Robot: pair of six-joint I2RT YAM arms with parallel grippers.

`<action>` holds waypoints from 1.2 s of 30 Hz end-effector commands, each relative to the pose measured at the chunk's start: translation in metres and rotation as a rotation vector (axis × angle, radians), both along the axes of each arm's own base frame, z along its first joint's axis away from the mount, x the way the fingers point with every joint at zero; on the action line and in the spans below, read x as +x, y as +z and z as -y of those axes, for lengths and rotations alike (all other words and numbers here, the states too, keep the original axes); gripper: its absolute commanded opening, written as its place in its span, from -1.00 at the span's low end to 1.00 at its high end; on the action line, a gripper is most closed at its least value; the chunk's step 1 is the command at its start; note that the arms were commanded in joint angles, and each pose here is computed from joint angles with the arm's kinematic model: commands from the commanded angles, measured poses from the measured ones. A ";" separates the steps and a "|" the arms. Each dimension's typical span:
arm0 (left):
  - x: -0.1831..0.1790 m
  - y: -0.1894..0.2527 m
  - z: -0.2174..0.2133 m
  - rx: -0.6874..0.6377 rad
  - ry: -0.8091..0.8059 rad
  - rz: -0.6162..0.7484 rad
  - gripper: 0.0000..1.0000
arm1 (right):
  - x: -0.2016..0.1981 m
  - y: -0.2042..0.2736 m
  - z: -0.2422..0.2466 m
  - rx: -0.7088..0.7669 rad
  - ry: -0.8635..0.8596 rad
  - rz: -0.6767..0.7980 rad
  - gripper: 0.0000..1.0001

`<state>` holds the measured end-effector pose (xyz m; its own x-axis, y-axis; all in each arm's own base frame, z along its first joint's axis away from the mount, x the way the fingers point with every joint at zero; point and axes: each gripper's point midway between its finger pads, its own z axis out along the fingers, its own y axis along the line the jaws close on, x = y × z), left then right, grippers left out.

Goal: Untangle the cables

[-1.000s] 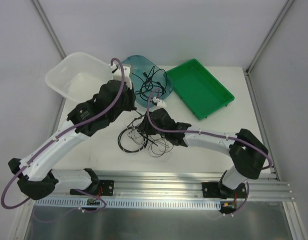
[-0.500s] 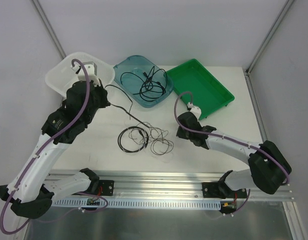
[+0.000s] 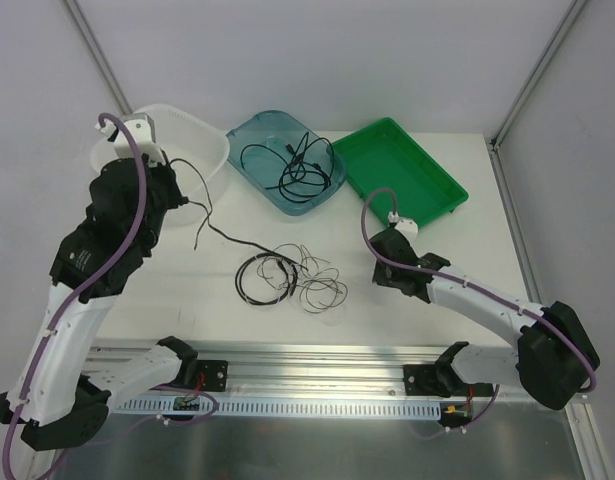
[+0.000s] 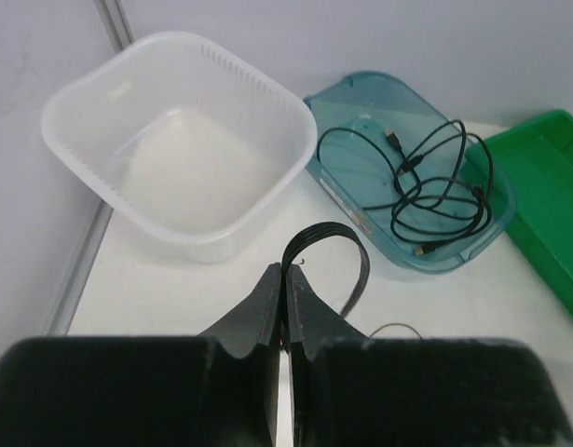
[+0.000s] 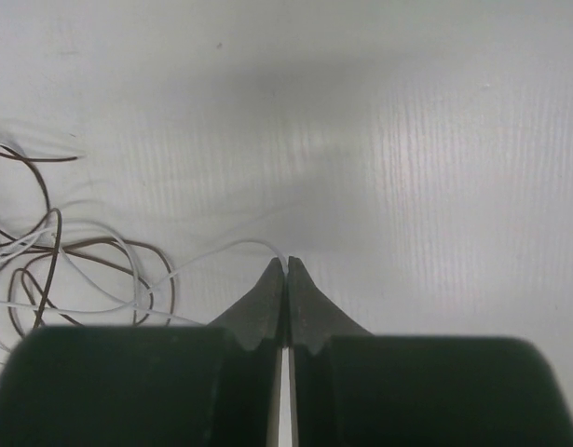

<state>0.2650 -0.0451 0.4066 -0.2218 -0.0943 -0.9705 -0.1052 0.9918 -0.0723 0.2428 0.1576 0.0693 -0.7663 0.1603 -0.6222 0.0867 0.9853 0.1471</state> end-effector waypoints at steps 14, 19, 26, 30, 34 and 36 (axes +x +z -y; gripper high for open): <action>-0.008 0.107 0.010 -0.016 -0.129 0.209 -1.00 | -0.015 0.013 -0.004 0.027 0.129 -0.045 0.27; 0.008 0.119 0.034 -0.057 -0.201 0.215 -1.00 | -0.023 0.046 -0.007 0.027 0.220 0.044 0.82; 0.043 0.171 0.059 -0.045 -0.250 0.310 -1.00 | -0.041 0.081 0.009 0.052 0.267 0.145 0.99; 0.069 0.192 0.071 0.002 -0.257 0.388 -1.00 | -0.050 0.105 0.019 0.094 0.270 0.233 0.99; 0.101 0.208 0.086 0.044 -0.252 0.485 -1.00 | -0.056 0.119 0.027 0.118 0.271 0.295 0.99; 0.113 0.223 0.088 0.069 -0.236 0.564 -1.00 | -0.057 0.123 0.030 0.121 0.272 0.313 0.99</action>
<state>0.3639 -0.1310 0.5845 0.1306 -0.0559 -0.9899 0.1638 0.9859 -0.0340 0.1872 0.1346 0.1768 -0.6063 0.0733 -0.7919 -0.2249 0.9393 0.2590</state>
